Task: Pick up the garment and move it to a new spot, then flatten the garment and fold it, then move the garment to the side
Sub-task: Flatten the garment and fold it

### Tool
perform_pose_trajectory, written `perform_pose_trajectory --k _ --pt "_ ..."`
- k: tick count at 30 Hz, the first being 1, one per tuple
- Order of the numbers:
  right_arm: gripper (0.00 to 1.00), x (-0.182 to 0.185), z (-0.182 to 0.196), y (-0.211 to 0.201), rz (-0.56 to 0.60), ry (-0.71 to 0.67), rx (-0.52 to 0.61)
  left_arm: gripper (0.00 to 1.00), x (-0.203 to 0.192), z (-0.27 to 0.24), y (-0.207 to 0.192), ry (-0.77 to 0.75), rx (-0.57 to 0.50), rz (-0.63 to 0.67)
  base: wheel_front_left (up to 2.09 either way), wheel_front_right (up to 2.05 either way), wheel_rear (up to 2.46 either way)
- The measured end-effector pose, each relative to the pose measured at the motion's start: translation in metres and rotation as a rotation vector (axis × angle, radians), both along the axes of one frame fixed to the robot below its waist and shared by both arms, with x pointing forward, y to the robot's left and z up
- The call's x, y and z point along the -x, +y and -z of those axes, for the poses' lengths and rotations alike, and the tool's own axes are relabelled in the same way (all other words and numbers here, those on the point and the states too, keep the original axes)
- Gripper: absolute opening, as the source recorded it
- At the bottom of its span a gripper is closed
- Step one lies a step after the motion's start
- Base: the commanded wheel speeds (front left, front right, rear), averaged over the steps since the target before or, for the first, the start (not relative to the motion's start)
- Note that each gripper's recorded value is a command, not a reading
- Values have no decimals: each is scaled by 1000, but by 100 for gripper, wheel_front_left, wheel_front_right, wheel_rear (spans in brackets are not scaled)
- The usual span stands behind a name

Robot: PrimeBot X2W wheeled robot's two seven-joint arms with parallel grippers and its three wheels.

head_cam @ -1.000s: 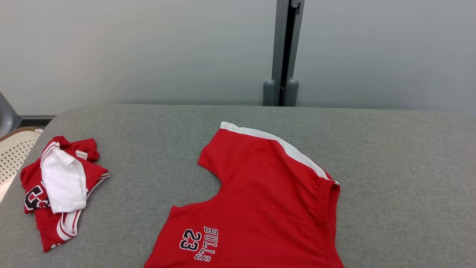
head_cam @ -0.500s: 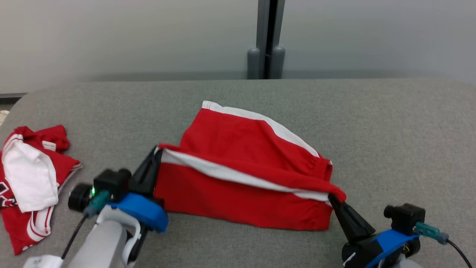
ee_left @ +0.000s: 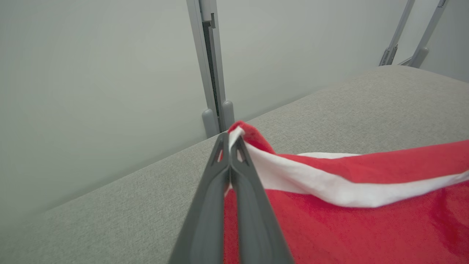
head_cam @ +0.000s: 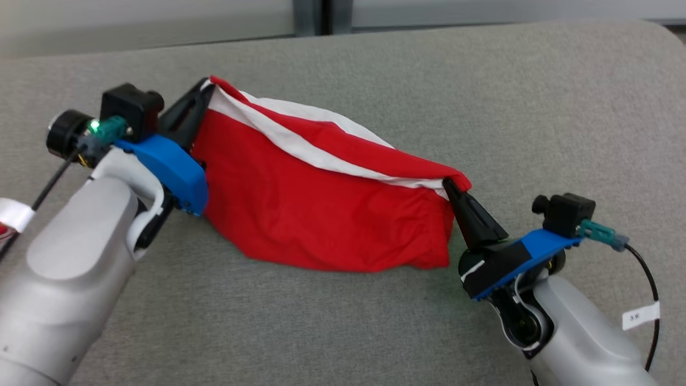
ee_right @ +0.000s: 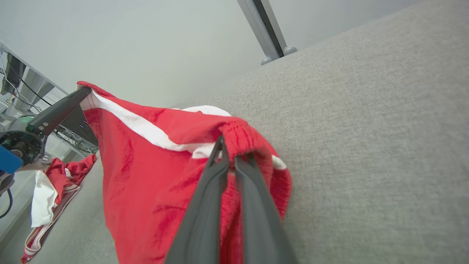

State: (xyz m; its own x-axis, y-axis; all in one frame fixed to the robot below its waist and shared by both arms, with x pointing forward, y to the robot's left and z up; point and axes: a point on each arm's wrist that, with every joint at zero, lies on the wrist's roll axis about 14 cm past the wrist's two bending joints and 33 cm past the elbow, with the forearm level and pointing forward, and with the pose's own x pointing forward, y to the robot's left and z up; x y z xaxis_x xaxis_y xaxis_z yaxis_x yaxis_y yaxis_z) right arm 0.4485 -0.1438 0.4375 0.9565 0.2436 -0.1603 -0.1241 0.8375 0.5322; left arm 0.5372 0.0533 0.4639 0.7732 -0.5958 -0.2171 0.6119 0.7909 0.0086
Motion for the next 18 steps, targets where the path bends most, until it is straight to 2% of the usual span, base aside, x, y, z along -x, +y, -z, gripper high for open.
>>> perform_pose_trajectory --k 8,13,18 --pt "0 -16 13 -12 38 29 14 0 -31 18 -10 40 0 19 0 0 0" --pt "0 -13 21 -12 44 51 20 0 -36 31 -8 65 -19 11 0 0 0" --pt "0 -15 23 -21 67 57 35 0 -38 28 -10 54 6 1 0 0 0"
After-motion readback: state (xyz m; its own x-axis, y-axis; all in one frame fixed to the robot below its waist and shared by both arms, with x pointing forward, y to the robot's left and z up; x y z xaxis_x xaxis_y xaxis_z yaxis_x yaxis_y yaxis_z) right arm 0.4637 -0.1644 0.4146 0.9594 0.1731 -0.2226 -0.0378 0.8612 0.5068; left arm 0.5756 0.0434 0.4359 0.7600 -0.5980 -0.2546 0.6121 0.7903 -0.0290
